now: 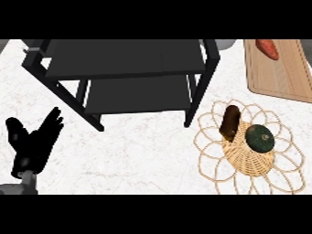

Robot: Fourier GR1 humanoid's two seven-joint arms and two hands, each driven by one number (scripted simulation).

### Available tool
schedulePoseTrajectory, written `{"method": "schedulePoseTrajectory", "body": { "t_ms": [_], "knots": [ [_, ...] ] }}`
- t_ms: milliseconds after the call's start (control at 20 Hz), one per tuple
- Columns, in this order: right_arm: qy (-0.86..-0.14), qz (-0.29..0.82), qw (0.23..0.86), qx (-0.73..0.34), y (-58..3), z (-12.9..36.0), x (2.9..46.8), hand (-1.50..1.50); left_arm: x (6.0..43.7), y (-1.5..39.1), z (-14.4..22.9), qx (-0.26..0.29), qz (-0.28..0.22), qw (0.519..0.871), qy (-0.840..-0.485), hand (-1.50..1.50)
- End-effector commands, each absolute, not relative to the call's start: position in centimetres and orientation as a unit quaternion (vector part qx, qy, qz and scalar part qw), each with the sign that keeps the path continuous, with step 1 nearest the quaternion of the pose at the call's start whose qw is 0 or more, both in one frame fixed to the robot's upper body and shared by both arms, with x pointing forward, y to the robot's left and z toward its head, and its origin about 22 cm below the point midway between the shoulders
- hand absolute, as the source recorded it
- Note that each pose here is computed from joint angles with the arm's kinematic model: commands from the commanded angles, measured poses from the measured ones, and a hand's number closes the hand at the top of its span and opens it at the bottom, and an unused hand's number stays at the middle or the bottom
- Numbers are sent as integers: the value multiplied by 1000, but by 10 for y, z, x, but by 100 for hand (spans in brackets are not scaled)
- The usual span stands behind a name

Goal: Pick the squash from the placemat and place it in the tiered shelf

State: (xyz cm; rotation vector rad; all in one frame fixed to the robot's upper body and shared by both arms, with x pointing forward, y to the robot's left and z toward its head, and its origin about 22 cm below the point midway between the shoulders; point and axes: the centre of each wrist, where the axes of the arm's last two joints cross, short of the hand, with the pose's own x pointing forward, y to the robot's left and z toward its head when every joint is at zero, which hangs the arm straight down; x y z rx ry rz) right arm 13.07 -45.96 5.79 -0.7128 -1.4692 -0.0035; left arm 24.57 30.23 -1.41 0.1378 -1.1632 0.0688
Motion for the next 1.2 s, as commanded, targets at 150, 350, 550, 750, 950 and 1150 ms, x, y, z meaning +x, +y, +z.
{"method": "schedulePoseTrajectory", "body": {
  "t_ms": [150, 350, 550, 750, 950, 1150],
  "knots": [
    [-642, 79, 714, -267, -425, 107, 117, -150, 246, 298, -21, 32, 27, 847, -530, 0],
    [-596, 122, 738, -290, -405, 143, 125, -150, 249, 289, -16, 50, 23, 847, -529, 0],
    [-555, 95, 759, -328, -378, 161, 144, -150, 242, 289, -32, 46, 12, 849, -526, 0],
    [-526, 91, 768, -354, -347, 162, 156, -150, 251, 290, -29, 36, 19, 847, -530, 0],
    [-484, 104, 778, -388, -321, 168, 170, -150, 238, 300, -43, 40, 16, 845, -533, 0],
    [-446, 112, 798, -389, -317, 153, 216, -150, 269, 292, -16, 35, 10, 848, -530, 0]
  ]
}}
